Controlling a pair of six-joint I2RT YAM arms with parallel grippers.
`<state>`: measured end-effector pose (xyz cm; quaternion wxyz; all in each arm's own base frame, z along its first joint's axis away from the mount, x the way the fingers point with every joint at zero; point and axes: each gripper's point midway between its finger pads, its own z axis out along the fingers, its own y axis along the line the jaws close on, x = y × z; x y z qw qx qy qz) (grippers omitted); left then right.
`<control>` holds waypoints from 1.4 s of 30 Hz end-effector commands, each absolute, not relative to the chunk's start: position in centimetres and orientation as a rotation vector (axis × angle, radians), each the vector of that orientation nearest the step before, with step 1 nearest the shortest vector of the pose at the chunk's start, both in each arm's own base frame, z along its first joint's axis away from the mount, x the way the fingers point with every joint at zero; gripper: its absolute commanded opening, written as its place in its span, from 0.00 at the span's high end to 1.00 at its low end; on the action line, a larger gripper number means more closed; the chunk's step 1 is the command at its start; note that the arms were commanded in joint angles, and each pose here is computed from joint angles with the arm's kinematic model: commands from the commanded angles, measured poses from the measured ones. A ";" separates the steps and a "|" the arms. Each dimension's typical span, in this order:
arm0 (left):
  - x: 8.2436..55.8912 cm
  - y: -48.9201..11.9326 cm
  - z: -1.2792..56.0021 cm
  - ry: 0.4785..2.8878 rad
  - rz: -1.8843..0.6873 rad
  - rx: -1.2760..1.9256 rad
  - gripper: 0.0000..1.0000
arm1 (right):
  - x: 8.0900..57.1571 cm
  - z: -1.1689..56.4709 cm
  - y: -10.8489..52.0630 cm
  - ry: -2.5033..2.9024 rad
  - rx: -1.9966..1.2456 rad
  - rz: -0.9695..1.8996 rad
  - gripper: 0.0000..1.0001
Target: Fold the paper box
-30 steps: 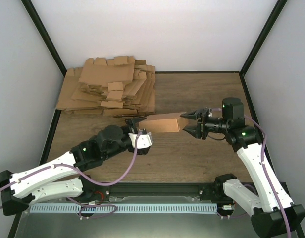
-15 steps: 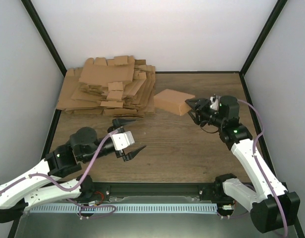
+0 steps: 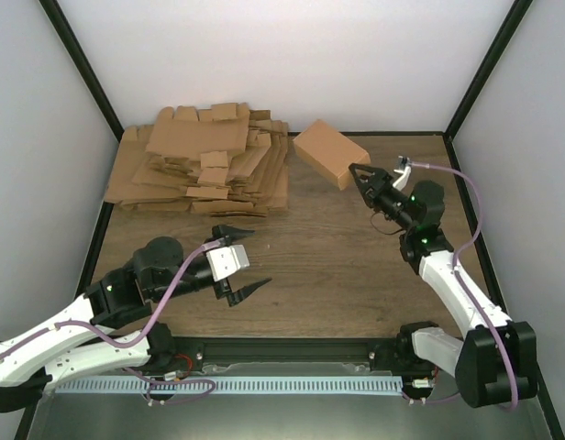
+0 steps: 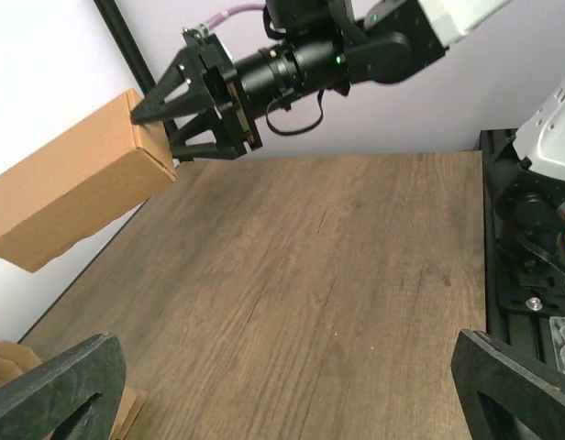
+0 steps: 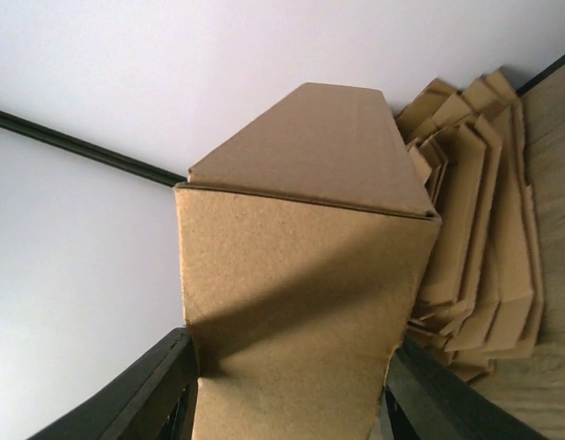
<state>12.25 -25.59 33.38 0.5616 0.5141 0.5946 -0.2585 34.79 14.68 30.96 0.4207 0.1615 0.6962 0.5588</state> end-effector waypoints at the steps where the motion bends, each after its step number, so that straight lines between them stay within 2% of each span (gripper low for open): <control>1: 11.4 -25.6 34.5 1.386 -0.676 1.201 0.00 | 35.3 32.9 12.4 1.529 0.327 1.364 0.74; 16: 12.3 -26.4 32.9 1.473 -0.725 1.111 0.00 | 33.9 26.5 3.3 1.450 0.393 1.177 0.75; 22: 15.7 -25.7 32.2 1.667 -0.702 0.831 0.00 | 33.4 24.6 0.0 1.446 0.425 1.053 0.76; 42: 17.3 -26.2 27.2 1.917 -0.638 0.744 0.00 | 35.5 20.9 -9.8 1.433 0.709 0.946 0.76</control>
